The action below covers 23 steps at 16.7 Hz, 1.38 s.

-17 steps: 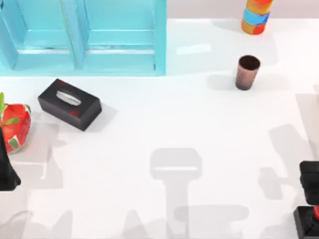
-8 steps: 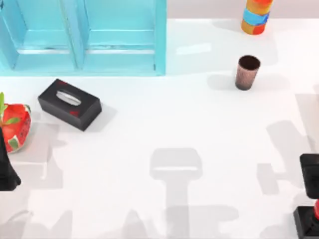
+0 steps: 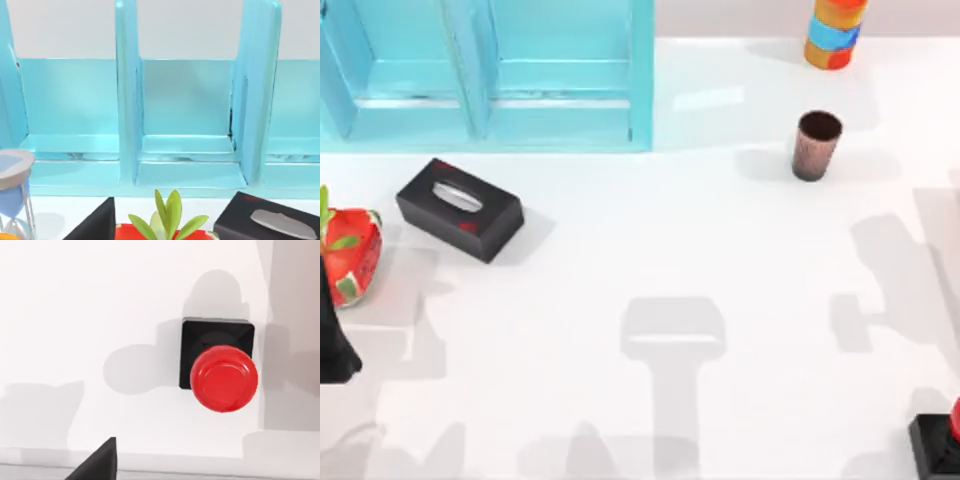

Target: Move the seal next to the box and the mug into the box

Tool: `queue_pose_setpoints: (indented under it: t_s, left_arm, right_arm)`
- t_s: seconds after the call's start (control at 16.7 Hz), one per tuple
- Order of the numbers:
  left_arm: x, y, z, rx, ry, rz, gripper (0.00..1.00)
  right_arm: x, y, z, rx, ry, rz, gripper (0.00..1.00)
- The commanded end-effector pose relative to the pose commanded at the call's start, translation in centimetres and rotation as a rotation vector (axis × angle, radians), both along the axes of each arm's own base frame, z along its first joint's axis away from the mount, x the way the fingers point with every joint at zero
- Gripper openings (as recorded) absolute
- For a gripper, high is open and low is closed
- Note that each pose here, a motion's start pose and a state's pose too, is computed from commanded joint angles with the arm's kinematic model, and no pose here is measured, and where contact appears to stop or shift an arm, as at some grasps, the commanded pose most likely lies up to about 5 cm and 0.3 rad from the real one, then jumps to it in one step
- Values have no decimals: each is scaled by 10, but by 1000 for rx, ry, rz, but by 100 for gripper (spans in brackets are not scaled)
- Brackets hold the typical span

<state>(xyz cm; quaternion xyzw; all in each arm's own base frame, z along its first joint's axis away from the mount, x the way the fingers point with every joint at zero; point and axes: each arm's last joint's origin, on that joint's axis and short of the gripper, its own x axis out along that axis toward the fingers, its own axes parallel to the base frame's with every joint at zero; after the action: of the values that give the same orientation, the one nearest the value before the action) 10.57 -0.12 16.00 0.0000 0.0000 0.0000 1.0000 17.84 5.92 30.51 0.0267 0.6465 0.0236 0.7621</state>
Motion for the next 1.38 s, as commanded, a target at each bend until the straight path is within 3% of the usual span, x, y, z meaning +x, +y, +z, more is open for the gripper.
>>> queue_pose_setpoints:
  t_s: [0.36, 0.6, 1.02, 1.38]
  left_arm:
    - [0, 0, 0, 0, 0, 0, 100]
    - [0, 0, 0, 0, 0, 0, 100]
    - [0, 0, 0, 0, 0, 0, 100]
    - [0, 0, 0, 0, 0, 0, 100]
  right_arm:
    - [-1, 0, 2, 0, -1, 3, 100]
    - [24, 7, 12, -8, 5, 2, 100]
    - [157, 39, 19, -35, 4, -10, 100]
    - [271, 57, -39, -57, -19, -11, 100]
